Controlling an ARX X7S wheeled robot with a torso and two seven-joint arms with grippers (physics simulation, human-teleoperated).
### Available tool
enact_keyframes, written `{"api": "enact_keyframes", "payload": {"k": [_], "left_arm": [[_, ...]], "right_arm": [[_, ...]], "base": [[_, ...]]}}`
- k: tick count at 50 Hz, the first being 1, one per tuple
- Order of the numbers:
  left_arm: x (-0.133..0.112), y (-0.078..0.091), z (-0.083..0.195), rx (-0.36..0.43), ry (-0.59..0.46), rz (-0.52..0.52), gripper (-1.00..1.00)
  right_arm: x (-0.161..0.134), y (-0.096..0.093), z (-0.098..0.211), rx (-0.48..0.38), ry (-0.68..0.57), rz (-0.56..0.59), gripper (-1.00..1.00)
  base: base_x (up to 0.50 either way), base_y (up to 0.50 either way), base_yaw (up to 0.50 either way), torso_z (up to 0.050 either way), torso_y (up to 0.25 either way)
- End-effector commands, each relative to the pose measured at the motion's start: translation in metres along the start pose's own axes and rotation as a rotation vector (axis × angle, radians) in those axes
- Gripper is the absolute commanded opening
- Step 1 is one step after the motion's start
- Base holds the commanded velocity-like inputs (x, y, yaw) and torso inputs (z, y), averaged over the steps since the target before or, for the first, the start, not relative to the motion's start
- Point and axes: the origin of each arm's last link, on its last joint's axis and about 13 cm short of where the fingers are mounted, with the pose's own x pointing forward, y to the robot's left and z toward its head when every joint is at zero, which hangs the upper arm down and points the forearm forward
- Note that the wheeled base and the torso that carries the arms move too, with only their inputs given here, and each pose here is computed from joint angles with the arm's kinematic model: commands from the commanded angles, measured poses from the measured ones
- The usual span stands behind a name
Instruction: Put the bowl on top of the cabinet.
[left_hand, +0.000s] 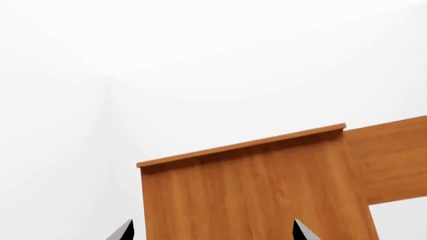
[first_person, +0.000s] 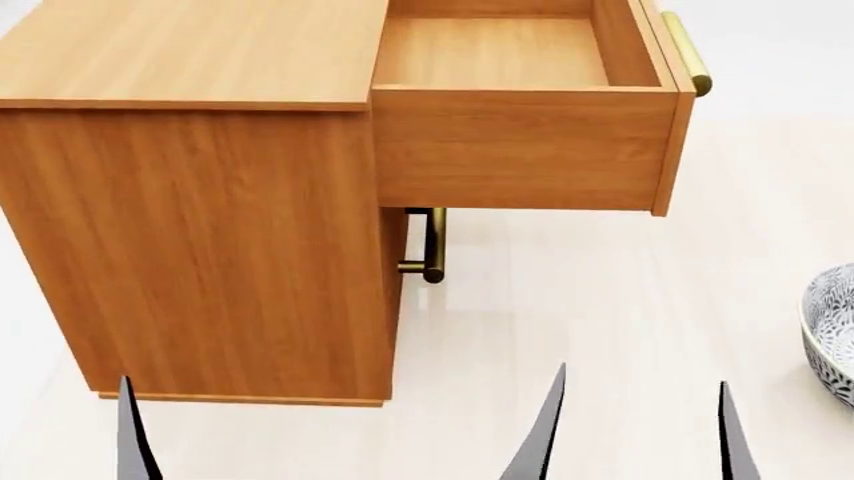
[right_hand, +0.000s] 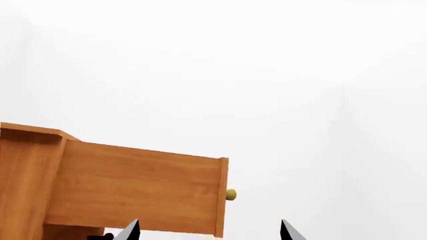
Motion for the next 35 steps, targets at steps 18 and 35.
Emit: {"api": "enact_keyframes", "payload": {"k": [18,35], "left_arm": [[-0.003,0.000,-0.002,0.007,-0.002,-0.009,1.00],[-0.005,-0.003,-0.005,0.005,0.010,-0.022,1.00]], "right_arm": [[0.043,-0.079,-0.041,-0.511,0.483,0.051,1.00],[0.099,-0.120,-0.045,-0.731,0.515,0.153,1.00]], "base": [[0.00,0.00,0.00,0.000,0.000],[0.00,0.00,0.00,0.000,0.000]]}}
